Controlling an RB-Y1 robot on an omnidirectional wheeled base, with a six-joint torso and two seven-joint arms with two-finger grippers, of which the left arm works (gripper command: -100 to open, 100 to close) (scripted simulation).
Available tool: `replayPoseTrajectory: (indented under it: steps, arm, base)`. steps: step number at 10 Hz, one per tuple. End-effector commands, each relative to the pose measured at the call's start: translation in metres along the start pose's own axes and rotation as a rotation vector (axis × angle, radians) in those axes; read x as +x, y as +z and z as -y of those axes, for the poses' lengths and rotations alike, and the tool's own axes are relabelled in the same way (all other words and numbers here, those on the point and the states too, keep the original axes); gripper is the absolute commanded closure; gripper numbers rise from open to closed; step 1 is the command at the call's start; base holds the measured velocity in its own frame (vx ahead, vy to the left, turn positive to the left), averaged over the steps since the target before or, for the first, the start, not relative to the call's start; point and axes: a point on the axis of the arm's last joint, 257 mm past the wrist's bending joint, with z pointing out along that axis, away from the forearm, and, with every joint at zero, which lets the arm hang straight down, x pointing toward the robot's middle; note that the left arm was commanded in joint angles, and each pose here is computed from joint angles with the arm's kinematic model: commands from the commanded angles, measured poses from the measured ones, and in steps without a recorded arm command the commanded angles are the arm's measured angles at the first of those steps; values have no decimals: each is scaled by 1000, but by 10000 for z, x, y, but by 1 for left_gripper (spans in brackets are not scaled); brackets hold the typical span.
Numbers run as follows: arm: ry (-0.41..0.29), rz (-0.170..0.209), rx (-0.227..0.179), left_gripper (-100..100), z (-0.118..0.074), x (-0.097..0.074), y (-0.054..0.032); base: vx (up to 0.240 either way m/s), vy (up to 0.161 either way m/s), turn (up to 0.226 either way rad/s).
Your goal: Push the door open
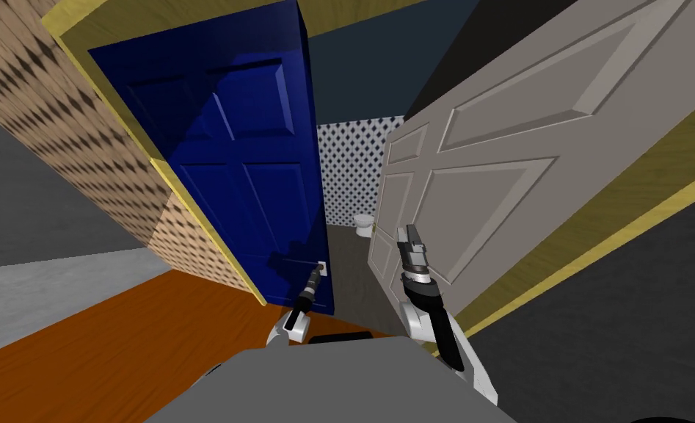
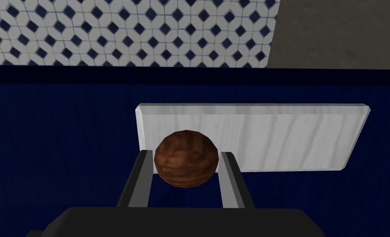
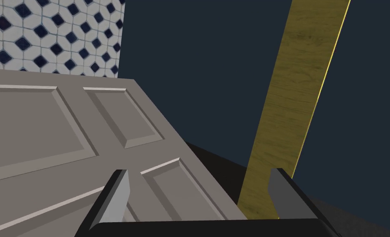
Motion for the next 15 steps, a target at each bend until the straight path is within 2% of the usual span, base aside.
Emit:
replayPoseTrajectory:
  steps: [1, 4, 5, 8, 12, 15]
  arm:
    - [17, 31, 16, 100, 74, -199, 29]
    - [32, 70, 19, 100, 87, -377, 19]
    - [21, 56, 11, -100, 34, -272, 29]
    - [11, 54, 13, -100, 46, -237, 44]
    - [-22, 46, 19, -100, 73, -97, 81]
    - [-7, 55, 19, -100, 70, -187, 60]
  base:
    - [162, -64, 45]
    - [196, -58, 84]
    - [-23, -31, 60]
    - [-181, -18, 14]
    - [-221, -20, 33]
    - [38, -20, -16]
